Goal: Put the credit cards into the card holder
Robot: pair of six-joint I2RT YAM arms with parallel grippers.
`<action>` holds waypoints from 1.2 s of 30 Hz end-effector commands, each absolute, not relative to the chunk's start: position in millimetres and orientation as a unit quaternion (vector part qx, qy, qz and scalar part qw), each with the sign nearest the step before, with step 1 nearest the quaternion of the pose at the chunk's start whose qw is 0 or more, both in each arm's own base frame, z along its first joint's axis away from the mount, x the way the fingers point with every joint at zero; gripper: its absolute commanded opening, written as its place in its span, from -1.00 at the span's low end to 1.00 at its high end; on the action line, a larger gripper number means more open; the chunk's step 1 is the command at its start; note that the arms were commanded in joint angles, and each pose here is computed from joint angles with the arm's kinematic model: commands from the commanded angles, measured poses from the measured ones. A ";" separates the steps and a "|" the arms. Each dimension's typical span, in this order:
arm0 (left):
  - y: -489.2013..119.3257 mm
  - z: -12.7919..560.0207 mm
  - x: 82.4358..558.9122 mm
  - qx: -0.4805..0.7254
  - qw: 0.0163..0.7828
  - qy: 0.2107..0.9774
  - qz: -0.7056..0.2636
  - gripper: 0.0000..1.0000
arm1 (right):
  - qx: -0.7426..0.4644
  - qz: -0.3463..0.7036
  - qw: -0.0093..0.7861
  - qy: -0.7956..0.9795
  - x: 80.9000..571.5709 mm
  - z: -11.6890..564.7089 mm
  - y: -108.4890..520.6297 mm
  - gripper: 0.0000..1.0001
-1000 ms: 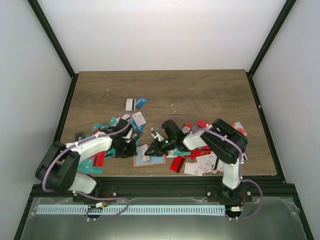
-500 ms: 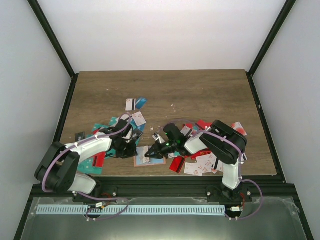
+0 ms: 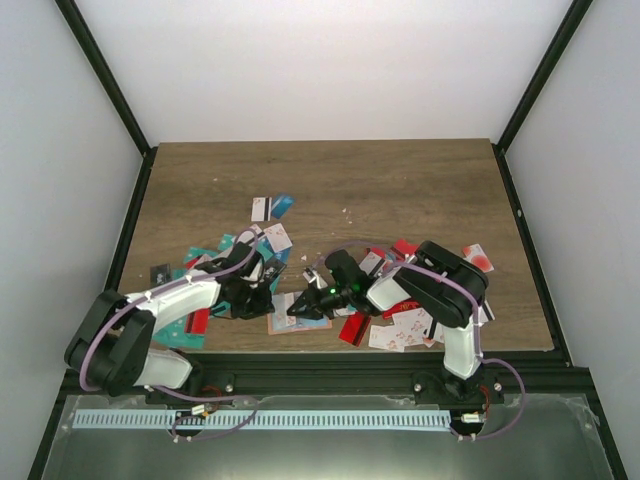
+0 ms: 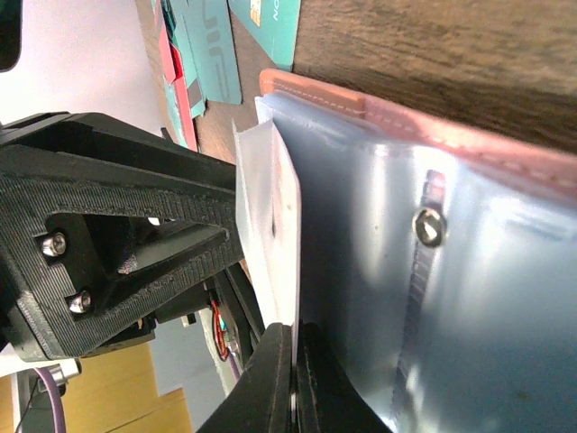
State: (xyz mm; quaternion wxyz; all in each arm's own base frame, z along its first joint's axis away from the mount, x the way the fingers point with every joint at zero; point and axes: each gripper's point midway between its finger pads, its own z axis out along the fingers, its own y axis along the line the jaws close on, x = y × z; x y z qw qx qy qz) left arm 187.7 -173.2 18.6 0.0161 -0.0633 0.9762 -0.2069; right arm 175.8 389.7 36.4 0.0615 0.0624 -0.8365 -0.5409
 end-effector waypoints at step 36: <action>-166.2 1.7 173.7 -0.041 0.000 0.985 -0.170 -0.47 | 0.119 -0.509 0.051 -0.851 170.0 48.6 393.4 -0.64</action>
